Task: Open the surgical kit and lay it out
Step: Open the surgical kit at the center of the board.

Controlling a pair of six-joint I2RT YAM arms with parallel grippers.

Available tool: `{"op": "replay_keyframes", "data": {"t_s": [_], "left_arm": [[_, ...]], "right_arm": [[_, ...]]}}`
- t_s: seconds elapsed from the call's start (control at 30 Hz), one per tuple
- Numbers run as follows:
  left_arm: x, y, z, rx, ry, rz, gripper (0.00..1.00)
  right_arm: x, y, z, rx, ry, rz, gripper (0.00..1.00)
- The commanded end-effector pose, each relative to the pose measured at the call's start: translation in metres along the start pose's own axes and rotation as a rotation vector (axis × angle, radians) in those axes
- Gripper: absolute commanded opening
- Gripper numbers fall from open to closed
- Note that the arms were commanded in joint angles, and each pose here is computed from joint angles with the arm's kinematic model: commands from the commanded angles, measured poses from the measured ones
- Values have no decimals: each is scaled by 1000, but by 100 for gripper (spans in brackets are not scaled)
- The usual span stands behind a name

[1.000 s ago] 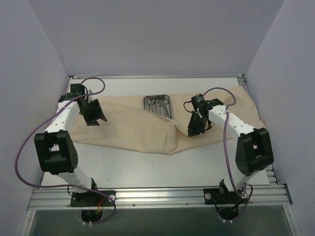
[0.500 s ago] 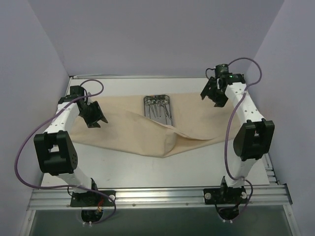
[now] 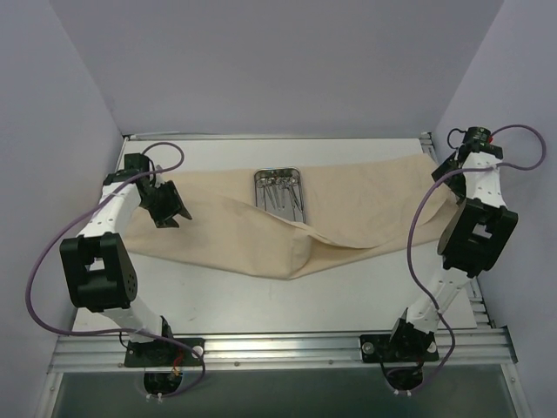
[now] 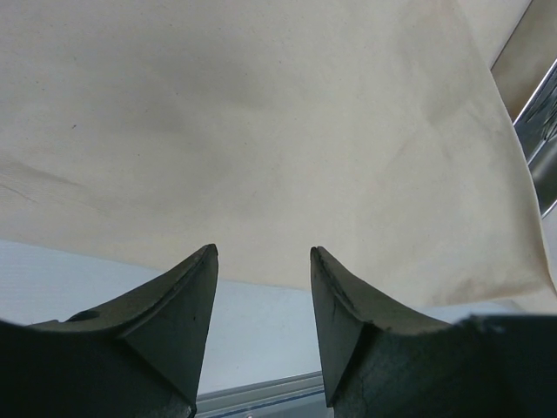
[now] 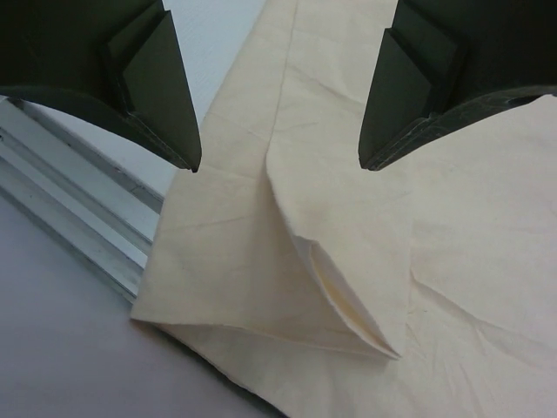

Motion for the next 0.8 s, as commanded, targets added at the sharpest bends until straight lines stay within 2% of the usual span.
{"op": "replay_keyframes", "data": {"t_s": [0.0,0.1,0.2,0.53,0.6,0.63,0.7,0.73,0.77], "left_arm": [[7,-3,-2,-29,-30,22,56],[4,-3,-6,-32,-41,28,57],[0,-3,-9,-27,-47,38,60],[1,-4,-16,-38,-50,56,61],[-1,-7,-20,-43,-61,81,63],[-2,-12,-21,-46,-61,120,64],[-5,-18,-25,-39,-68,154,73],[-6,-21,-26,-39,-74,166,75],[-8,-26,-27,-28,-69,197,75]], "right_arm": [[1,23,-2,100,-22,-117,75],[-3,31,-3,121,-28,-164,78],[-12,29,-4,136,-14,-120,77],[-47,22,11,171,21,-16,68],[-56,20,15,183,27,-5,64],[-59,19,16,184,29,0,58],[-68,18,20,182,44,13,48],[-71,18,23,186,51,15,43],[-72,20,25,186,53,13,34]]}}
Point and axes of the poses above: each gripper's point midway between its finger pads, its own x axis back along the fingers, its own y axis along the line the jaws close on, z = x × y, the point moved 5 cm from there along x, back along the fingers, and after that the axes turned 13 degrees about -x, right-handed, at the moved point
